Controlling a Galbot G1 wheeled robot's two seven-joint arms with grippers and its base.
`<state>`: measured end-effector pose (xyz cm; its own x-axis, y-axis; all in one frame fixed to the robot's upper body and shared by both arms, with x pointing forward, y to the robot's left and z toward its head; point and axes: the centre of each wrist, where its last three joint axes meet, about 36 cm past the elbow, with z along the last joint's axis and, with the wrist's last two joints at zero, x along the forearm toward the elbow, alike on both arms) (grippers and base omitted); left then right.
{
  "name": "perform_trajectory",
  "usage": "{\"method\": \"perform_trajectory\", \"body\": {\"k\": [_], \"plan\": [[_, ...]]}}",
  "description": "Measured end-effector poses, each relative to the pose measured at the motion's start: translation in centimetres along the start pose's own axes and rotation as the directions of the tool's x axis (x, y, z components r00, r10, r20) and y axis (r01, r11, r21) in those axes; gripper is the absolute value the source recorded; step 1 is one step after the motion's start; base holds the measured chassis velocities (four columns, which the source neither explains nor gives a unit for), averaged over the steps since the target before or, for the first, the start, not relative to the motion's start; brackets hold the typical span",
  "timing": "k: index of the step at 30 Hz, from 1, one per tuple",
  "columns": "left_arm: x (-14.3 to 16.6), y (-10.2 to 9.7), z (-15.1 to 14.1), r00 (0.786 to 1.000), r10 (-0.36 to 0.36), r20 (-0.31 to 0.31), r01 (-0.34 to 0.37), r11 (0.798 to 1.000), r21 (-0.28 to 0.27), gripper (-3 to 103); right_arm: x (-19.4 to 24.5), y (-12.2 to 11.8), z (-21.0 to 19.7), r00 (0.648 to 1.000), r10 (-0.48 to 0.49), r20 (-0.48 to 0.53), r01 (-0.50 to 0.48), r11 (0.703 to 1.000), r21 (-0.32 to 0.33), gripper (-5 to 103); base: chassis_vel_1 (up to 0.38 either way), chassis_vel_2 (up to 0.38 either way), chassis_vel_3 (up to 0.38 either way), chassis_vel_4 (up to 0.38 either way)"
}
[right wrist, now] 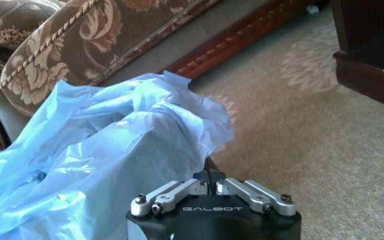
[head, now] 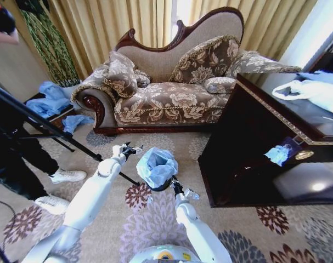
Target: Place a garbage bag over the trash bin.
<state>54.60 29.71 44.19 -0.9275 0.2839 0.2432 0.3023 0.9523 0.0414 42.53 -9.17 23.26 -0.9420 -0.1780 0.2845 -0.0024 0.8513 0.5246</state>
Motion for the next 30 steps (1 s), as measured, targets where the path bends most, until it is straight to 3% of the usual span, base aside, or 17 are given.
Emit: {"method": "perform_trajectory", "body": {"k": [3,6,12,16,25,27,28,30], "plan": [[0.5,-0.4,-0.7,1.000,0.021,-0.012,-0.021,1.000,0.009,100,0.1,0.5,-0.7,1.000,-0.004,0.012,0.004,1.000,-0.006,-3,0.000,0.000,0.000,0.000],[1.5,-1.7,-2.8,0.996,0.057,-0.069,-0.053,0.997,0.061,100,0.8,1.3,-2.0,0.999,-0.017,0.029,0.018,1.000,-0.021,13,0.000,0.000,0.000,0.000],[2.0,-3.3,-4.8,0.986,0.069,-0.155,-0.052,0.992,0.116,100,2.0,1.8,-3.4,0.998,-0.029,0.051,0.031,0.999,-0.045,30,0.000,0.000,0.000,0.000],[1.3,-4.0,-5.0,0.979,0.075,-0.190,-0.052,0.991,0.123,100,3.0,0.5,-3.5,0.998,-0.051,0.035,0.052,0.998,-0.023,46,0.000,0.000,0.000,0.000],[1.0,-4.0,-5.6,0.979,0.091,-0.181,-0.069,0.990,0.124,100,2.3,-2.1,-2.5,0.999,-0.032,0.039,0.030,0.998,0.056,79,0.000,0.000,0.000,0.000],[0.9,-3.9,-5.9,0.977,0.091,-0.195,-0.068,0.990,0.120,100,2.7,-2.3,-3.2,0.998,-0.037,0.052,0.034,0.997,0.065,89,0.000,0.000,0.000,0.000],[0.9,-3.9,-5.9,0.977,0.091,-0.195,-0.068,0.990,0.120,100,2.7,-2.3,-3.2,0.998,-0.037,0.052,0.034,0.997,0.065,89,0.000,0.000,0.000,0.000],[0.7,-3.8,-5.9,0.967,0.093,-0.236,-0.065,0.991,0.121,100,3.3,-2.7,-4.1,0.997,-0.042,0.071,0.037,0.996,0.077,97,0.000,0.000,0.000,0.000]]}}
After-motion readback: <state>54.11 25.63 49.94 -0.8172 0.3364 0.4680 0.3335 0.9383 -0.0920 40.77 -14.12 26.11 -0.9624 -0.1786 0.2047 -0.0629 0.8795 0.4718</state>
